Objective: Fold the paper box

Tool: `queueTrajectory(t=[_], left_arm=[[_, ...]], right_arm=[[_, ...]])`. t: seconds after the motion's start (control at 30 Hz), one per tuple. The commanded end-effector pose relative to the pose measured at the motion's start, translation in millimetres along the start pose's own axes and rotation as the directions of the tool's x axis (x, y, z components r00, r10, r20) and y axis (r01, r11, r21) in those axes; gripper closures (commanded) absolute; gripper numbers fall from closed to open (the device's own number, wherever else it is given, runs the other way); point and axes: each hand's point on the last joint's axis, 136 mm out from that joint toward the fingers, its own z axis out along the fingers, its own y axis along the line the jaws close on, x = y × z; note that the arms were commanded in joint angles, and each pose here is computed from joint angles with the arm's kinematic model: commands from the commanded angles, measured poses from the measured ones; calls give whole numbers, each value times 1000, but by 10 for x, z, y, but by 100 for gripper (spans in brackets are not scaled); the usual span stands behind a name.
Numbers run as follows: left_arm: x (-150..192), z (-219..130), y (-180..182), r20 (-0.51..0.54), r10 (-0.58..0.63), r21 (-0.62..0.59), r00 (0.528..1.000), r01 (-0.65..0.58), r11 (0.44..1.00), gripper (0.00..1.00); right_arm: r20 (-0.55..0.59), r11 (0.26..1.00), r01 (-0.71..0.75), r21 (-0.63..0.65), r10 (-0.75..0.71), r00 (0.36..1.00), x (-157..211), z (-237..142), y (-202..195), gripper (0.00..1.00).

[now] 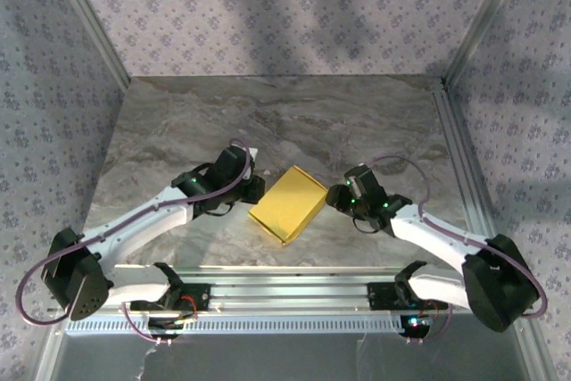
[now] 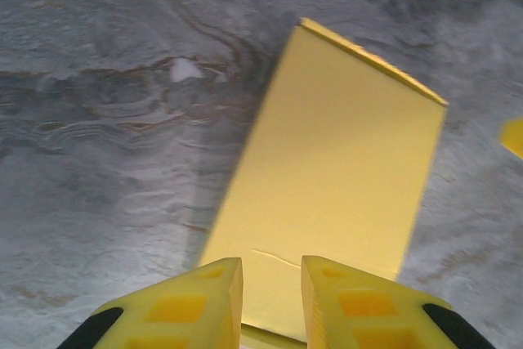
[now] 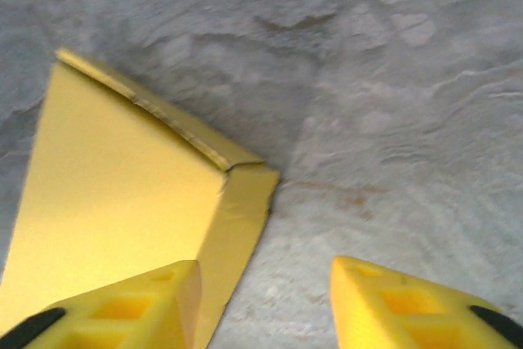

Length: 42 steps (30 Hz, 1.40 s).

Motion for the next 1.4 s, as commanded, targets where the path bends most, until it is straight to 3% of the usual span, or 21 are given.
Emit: queueTrajectory(t=[0.0,0.17,0.4,0.53,0.83,1.03,1.37], left_arm=[[78,197,227,-49,-45,-27,998,44,999,75],[65,486,329,-105,-90,0,990,90,996,75],[152,797,317,-170,-102,39,980,110,993,77],[241,944,243,-203,-117,90,972,138,986,79],[319,1199,76,-237,-127,178,963,172,969,83],[62,1292,22,-224,-86,187,971,129,974,84],[-1117,1305,501,-41,-100,45,994,102,994,68]], right_arm=[[-31,997,-75,-14,75,997,189,-23,120,46],[-84,988,-139,-69,133,988,364,73,352,38],[-227,970,-215,-113,185,956,651,405,619,39],[-233,970,-212,-117,180,956,688,516,711,40],[-238,965,-212,-153,172,956,628,698,975,53],[-184,963,-229,-140,202,962,292,888,944,55],[-209,891,-371,-260,323,923,-257,1469,1349,57]])
